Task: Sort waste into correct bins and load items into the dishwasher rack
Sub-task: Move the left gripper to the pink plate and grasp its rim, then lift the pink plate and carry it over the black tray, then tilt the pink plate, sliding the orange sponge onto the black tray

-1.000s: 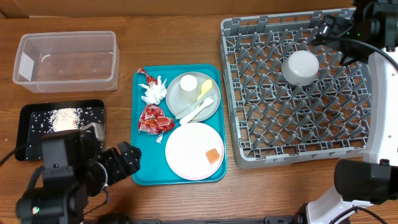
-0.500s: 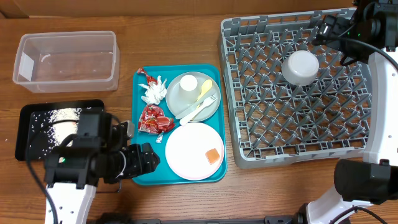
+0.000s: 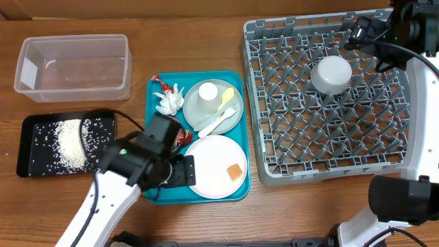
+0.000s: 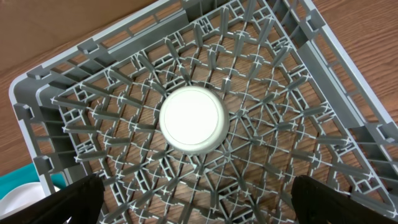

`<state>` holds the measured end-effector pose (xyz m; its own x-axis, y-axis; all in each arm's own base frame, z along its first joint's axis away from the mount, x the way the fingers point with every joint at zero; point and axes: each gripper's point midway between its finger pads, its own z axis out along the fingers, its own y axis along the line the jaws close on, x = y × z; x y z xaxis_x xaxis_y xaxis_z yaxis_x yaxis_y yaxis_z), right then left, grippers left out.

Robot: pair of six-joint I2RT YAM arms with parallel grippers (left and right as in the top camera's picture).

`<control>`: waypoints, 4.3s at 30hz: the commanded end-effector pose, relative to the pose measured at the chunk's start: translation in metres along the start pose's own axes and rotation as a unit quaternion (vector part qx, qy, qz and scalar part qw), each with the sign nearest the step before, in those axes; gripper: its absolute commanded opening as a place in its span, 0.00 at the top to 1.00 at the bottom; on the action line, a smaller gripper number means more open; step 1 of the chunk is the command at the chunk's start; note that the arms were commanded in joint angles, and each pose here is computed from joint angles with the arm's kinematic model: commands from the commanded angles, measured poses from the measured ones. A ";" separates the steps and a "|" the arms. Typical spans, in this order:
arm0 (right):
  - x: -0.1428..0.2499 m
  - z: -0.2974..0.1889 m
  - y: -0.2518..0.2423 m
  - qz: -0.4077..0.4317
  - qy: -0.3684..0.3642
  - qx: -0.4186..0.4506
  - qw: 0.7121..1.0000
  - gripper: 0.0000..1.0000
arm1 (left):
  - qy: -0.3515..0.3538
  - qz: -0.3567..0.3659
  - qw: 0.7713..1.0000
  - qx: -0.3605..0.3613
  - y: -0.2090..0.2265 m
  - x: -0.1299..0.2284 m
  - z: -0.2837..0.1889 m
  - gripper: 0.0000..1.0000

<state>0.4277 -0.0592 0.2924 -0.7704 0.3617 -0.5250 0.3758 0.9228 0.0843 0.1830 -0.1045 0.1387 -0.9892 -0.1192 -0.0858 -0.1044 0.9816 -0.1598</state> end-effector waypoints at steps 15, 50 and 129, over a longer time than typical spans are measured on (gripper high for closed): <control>-0.003 -0.007 -0.001 -0.001 -0.011 0.000 1.000 0.00 | 0.081 -0.043 0.992 -0.092 0.000 -0.025 0.090 0.27; -0.003 -0.007 -0.001 -0.001 -0.011 0.000 1.000 0.00 | 0.169 -0.029 0.979 -0.109 0.014 0.006 0.156 0.73; -0.003 -0.007 -0.001 -0.001 -0.011 0.000 1.000 0.00 | -0.143 -0.386 0.893 -0.181 0.312 -0.105 -0.119 0.96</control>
<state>0.4276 -0.0591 0.2923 -0.7708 0.3618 -0.5243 0.3757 0.9229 0.0844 0.2451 0.2149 0.2042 -0.5462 -0.7892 -0.2809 -0.8189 0.5736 -0.0191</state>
